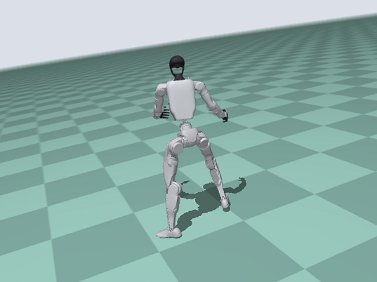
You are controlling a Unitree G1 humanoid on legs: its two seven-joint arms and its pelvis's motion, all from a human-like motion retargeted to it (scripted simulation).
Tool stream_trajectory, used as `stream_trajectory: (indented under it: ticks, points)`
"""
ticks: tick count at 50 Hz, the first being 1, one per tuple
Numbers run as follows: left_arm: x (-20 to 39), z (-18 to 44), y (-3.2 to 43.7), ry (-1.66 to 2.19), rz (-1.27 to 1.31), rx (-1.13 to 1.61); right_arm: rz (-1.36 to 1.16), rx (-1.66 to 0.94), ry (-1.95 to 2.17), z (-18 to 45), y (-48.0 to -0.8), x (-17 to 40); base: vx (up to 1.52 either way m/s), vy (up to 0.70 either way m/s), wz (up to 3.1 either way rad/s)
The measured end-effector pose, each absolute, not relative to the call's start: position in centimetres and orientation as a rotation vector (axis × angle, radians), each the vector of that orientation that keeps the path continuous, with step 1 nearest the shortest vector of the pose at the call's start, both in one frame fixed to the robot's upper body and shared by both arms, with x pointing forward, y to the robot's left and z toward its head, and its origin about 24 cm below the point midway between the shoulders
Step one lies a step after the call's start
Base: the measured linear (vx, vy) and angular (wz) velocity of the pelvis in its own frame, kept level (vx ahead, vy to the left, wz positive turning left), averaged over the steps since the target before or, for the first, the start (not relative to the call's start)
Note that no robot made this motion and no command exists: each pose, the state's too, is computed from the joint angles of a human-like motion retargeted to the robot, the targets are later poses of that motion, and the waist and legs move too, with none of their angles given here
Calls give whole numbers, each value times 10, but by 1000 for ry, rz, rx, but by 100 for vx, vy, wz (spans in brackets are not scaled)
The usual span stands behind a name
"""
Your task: Kungfu
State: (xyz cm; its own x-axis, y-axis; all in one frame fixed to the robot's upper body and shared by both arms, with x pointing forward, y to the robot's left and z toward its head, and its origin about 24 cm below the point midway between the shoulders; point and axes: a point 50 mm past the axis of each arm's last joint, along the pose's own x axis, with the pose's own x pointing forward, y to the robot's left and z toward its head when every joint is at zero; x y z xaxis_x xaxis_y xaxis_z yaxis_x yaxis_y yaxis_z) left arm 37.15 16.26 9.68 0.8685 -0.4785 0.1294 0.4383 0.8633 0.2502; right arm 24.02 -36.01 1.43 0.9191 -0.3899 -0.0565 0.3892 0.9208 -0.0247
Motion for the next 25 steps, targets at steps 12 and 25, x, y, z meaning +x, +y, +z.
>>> stream_trajectory:
  ticks: [12,25]
  points:
    - [95,-99,201,324,-166,-580,-330,944,76,-77,-187,77,21,6,26]
    - [57,-87,210,307,28,-540,-244,775,210,-70,-222,47,9,12,23]
